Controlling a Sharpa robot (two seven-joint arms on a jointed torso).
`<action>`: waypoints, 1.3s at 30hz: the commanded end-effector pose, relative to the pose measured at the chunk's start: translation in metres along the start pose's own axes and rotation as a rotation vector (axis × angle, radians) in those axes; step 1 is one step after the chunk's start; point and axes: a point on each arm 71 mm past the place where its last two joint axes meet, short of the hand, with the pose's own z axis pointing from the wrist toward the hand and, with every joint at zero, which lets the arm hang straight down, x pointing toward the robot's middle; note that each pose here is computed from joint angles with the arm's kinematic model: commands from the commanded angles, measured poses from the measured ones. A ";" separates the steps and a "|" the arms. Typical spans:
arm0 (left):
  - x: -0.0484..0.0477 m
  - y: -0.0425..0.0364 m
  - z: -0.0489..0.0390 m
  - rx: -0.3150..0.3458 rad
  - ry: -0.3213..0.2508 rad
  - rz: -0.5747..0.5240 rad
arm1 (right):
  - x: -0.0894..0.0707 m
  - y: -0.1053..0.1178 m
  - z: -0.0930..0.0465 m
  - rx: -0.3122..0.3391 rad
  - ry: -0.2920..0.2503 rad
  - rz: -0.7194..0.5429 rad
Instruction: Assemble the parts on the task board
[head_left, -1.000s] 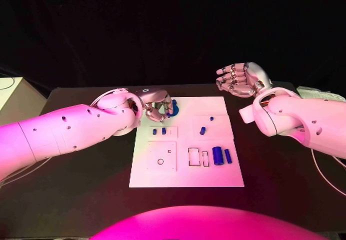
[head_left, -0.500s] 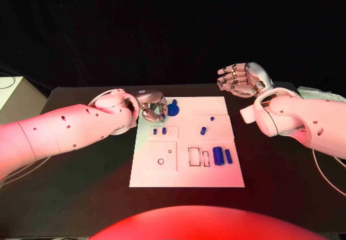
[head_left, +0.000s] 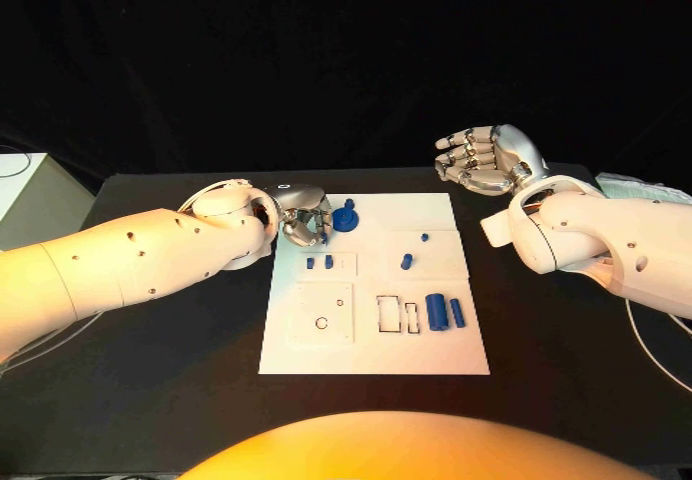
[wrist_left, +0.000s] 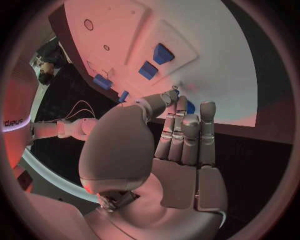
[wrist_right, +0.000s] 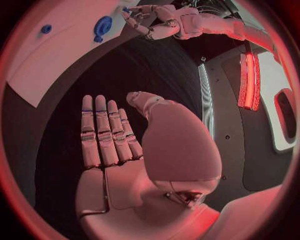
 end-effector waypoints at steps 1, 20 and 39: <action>0.0025 -0.0008 0.0005 -0.005 0.029 0.008 | 0.001 0.002 0.000 -0.018 0.012 0.002; 0.0046 -0.0041 -0.0003 0.003 0.047 0.007 | 0.001 0.001 0.000 -0.018 0.012 0.002; 0.0092 -0.0023 0.0008 -0.015 0.079 0.008 | 0.001 0.001 0.000 -0.016 0.012 0.003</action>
